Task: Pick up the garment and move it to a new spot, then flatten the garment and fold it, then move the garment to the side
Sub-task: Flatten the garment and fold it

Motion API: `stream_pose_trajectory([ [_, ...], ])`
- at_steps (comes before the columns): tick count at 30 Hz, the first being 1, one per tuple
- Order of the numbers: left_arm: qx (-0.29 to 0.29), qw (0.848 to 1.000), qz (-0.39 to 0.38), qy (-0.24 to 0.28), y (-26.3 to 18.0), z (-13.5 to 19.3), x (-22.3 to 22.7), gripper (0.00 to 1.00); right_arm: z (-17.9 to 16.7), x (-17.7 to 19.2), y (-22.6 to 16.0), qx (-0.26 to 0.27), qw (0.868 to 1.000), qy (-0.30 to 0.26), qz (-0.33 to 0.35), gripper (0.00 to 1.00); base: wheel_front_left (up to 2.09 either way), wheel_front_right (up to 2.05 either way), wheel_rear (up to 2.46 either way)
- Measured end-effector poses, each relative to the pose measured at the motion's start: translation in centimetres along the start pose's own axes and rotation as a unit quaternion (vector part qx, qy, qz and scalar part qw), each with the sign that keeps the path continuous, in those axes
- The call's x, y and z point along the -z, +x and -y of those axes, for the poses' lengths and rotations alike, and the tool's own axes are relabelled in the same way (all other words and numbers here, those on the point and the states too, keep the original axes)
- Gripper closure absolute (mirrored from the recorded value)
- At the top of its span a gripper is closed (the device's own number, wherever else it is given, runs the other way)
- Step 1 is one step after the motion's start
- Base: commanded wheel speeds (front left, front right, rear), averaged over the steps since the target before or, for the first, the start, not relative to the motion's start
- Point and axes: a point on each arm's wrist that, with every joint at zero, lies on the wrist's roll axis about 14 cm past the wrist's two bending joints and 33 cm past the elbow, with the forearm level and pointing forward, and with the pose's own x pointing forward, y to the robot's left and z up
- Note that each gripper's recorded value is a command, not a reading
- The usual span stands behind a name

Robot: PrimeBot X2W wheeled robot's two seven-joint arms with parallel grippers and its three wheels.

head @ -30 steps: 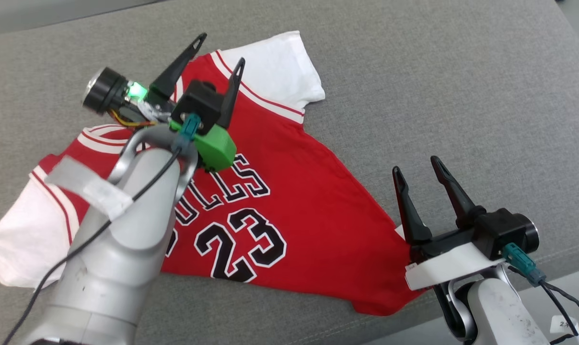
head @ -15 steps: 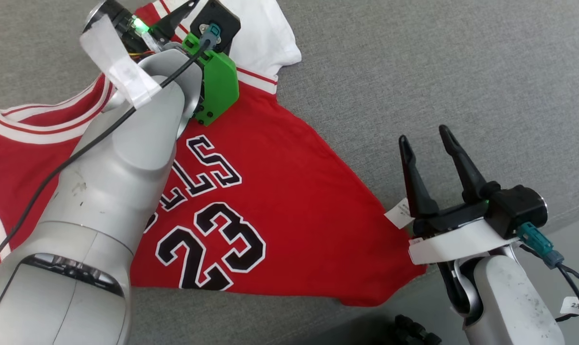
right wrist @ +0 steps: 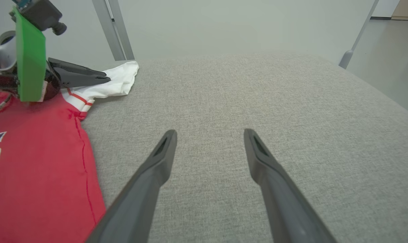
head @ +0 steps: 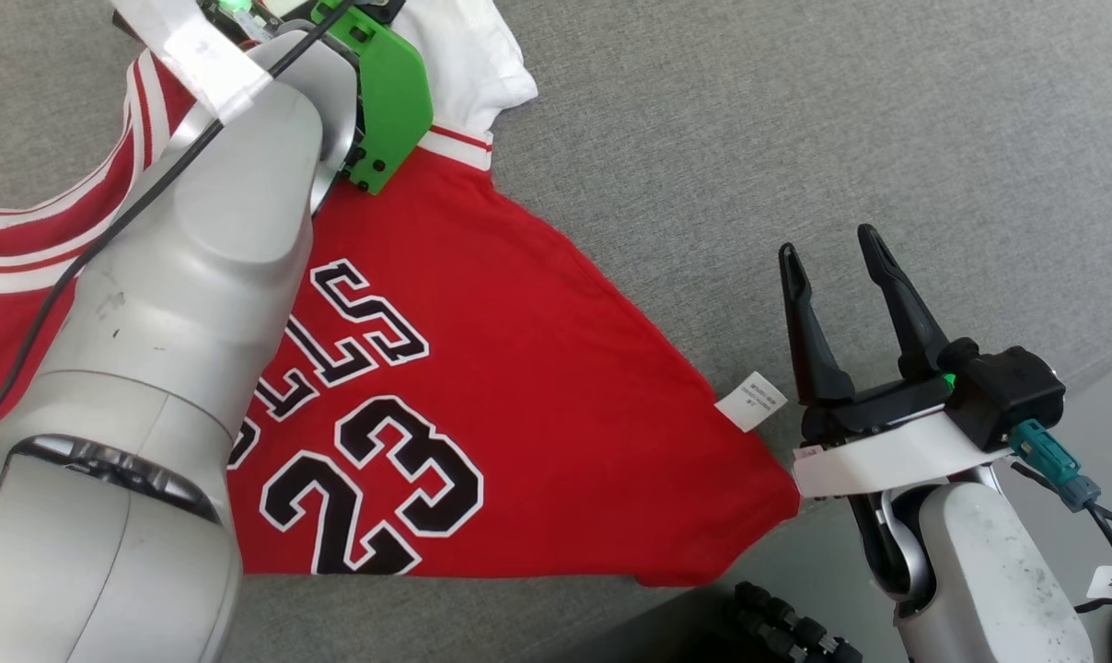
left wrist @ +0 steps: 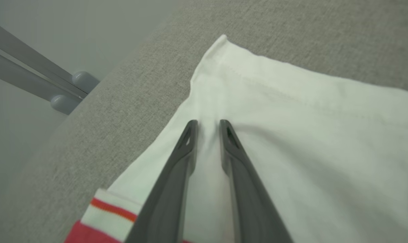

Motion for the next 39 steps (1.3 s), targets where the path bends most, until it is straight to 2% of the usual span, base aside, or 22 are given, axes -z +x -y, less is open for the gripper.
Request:
stream_pose_trajectory([
  [7, -0.06, 0.996, 0.039, -0.05, -1.8, -3.5, 0.6, 1.0, -0.9, 0.2, 0.6, -0.013, 1.0, 0.003, 0.002, 0.0, 0.0, 0.0, 0.0],
  [11, -0.122, 0.987, 0.065, -0.085, -4.2, -7.6, 1.3, 1.0, -2.4, 0.3, 1.3, -0.036, 0.999, 0.001, 0.005, 0.0, 0.0, 0.0, 0.0],
  [17, -0.208, 0.971, 0.061, -0.098, -8.7, -13.3, 3.9, 1.0, -4.0, 0.2, 2.1, -0.059, 0.998, 0.005, 0.011, 0.0, 0.0, 0.0, 0.0],
  [23, -0.259, 0.959, 0.056, -0.102, -12.2, -15.6, 6.0, 1.0, -4.5, 0.4, 2.1, -0.063, 0.998, 0.012, 0.01, 0.0, 0.0, 0.0, 0.0],
  [30, -0.265, 0.954, 0.095, -0.103, -14.1, -14.6, 4.9, 1.0, -4.9, 0.4, 1.3, -0.068, 0.998, 0.017, 0.006, 0.0, 0.0, 0.0, 0.0],
  [34, -0.263, 0.947, 0.163, -0.087, -15.7, -13.0, 1.9, 1.0, -4.8, -0.1, 0.7, -0.065, 0.998, 0.021, 0.011, 0.0, 0.0, 0.0, 0.0],
  [35, -0.257, 0.944, 0.188, -0.084, -16.8, -11.1, 1.6, 1.0, -4.9, -0.3, 0.3, -0.066, 0.997, 0.023, 0.012, 0.0, 0.0, 0.0, 0.0],
  [39, -0.236, 0.947, 0.196, -0.095, -18.5, -6.3, 3.3, 1.0, -5.3, -0.6, -0.2, -0.072, 0.997, 0.026, 0.016, 0.0, 0.0, 0.0, 0.0],
])
